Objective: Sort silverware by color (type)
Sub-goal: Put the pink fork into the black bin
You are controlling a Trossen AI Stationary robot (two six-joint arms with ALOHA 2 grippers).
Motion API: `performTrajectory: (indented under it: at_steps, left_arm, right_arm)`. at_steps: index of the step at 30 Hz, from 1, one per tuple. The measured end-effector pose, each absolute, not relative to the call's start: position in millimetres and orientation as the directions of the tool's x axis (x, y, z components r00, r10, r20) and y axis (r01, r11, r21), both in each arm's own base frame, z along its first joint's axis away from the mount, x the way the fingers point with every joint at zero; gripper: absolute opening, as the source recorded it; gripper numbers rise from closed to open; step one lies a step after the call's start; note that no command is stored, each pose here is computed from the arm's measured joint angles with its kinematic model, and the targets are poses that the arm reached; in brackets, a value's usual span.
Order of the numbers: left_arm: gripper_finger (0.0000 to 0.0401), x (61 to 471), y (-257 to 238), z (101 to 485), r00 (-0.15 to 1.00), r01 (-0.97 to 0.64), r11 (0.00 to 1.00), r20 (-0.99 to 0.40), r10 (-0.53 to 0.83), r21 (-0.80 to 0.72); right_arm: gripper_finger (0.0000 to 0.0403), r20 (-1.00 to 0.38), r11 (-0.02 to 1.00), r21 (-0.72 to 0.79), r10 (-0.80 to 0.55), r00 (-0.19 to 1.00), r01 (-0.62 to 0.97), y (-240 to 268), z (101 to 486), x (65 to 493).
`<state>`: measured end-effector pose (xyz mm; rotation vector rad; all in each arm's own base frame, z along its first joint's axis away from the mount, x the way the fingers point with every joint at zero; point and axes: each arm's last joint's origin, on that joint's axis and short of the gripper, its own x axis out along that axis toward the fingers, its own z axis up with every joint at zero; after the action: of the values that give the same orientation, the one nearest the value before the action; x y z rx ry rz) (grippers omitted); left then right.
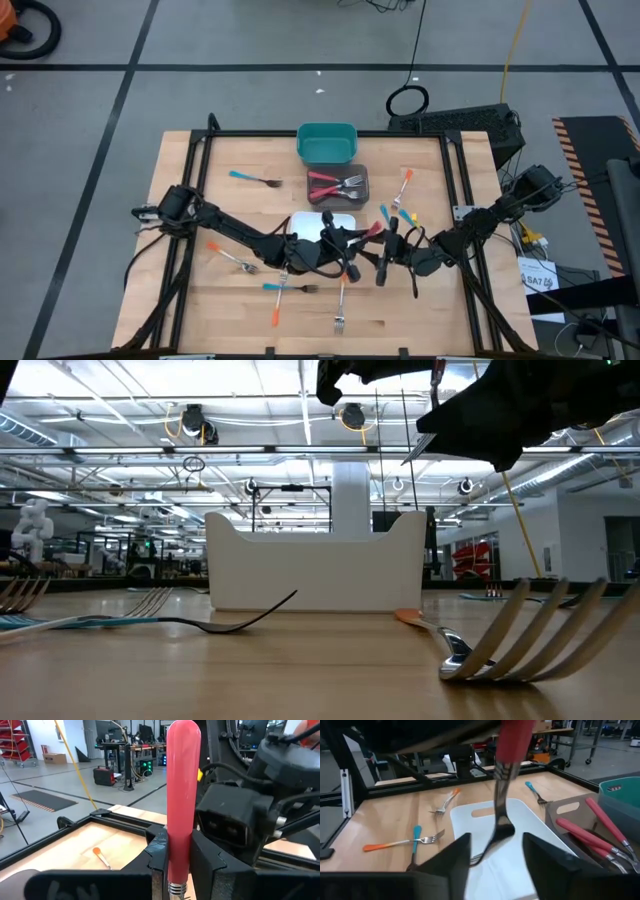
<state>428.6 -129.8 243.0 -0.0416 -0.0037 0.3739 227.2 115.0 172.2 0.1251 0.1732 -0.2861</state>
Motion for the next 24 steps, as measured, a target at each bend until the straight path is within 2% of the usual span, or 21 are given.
performTrajectory:
  at_steps: [5,8,16,24]
  left_arm:
    - [0.0046,428.5,-129.4,242.3,0.928,-0.373,0.928,-0.009,0.373,-0.019]
    - [0.0061,428.3,-131.0,241.6,0.935,-0.356,0.934,-0.015,0.355,-0.018]
    - [0.0107,425.8,-135.3,240.6,0.945,-0.325,0.946,-0.052,0.324,0.005]
    - [0.0138,411.1,-136.7,261.7,0.952,-0.280,0.958,-0.113,0.285,0.059]
  right_arm:
    - [0.0061,-0.202,0.951,0.083,-0.277,0.940,0.298,114.5,170.2,226.7]
    - [0.0015,-0.215,0.950,0.069,-0.284,0.934,0.305,114.0,168.5,226.2]
    - [0.0008,-0.241,0.956,0.036,-0.274,0.931,0.290,113.5,166.7,224.7]
    - [0.0003,-0.280,0.974,0.086,-0.177,0.944,0.209,112.8,173.5,219.5]
